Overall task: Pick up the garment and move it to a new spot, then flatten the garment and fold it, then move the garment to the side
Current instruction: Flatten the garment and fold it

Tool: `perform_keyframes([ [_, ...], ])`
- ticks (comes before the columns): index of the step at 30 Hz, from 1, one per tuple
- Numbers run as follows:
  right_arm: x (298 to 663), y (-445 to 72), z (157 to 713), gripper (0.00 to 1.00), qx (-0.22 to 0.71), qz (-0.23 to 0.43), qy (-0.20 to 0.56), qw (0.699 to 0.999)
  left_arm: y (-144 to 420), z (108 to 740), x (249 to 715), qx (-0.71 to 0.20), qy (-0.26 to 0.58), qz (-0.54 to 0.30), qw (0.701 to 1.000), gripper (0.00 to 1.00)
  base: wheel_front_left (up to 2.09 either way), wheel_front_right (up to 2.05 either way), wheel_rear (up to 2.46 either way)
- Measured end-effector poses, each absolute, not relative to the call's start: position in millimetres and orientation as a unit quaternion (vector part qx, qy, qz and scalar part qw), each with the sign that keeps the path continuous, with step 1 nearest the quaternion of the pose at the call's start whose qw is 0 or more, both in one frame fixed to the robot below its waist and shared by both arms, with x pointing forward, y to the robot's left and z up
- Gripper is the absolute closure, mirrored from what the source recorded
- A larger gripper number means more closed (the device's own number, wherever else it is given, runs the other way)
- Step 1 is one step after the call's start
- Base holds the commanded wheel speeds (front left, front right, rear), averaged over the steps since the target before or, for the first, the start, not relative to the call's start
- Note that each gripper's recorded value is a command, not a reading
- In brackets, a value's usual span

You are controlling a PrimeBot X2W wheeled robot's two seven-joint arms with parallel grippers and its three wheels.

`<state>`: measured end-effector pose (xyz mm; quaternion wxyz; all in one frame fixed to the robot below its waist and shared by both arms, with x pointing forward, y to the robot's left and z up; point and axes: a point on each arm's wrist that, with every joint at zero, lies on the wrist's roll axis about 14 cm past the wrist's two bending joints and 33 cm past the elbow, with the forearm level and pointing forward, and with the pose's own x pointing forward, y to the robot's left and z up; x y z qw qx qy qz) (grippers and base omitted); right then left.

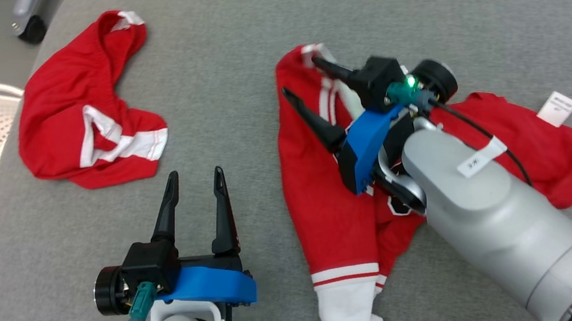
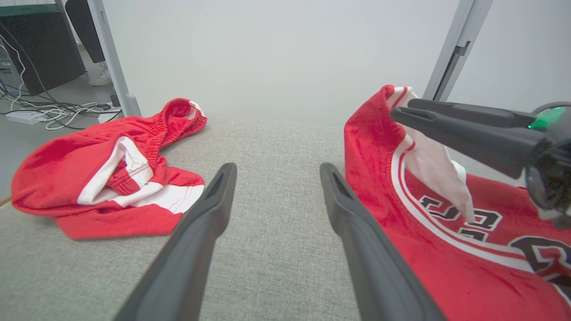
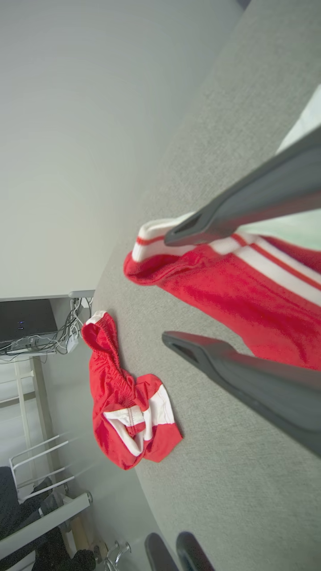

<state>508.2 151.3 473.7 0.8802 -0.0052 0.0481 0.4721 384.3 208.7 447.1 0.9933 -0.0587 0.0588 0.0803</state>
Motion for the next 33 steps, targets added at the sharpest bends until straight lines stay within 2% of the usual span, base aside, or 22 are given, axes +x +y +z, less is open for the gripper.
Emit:
perform_keyframes([
  [7,497,97,447,0.0,-0.02,0.431,0.073,0.899,192,445,395,-0.057,0.058,0.049,0.996,0.0,0.0,0.0,0.0],
  [15,499,20,470,0.0,0.005,0.345,0.034,0.938,176,448,404,-0.048,0.048,0.017,0.998,0.0,0.0,0.0,0.0],
  [18,495,-28,484,0.0,0.012,0.287,0.01,0.958,170,448,404,-0.043,0.047,0.004,0.998,0.0,0.0,0.0,0.0],
  [24,474,-90,498,0.0,0.017,0.204,-0.018,0.979,157,450,404,-0.041,0.043,-0.02,0.998,0.0,0.0,0.0,0.0],
  [33,432,-143,484,0.0,0.033,0.119,-0.004,0.992,144,458,405,-0.041,0.032,-0.042,0.998,0.0,0.0,0.0,0.0],
])
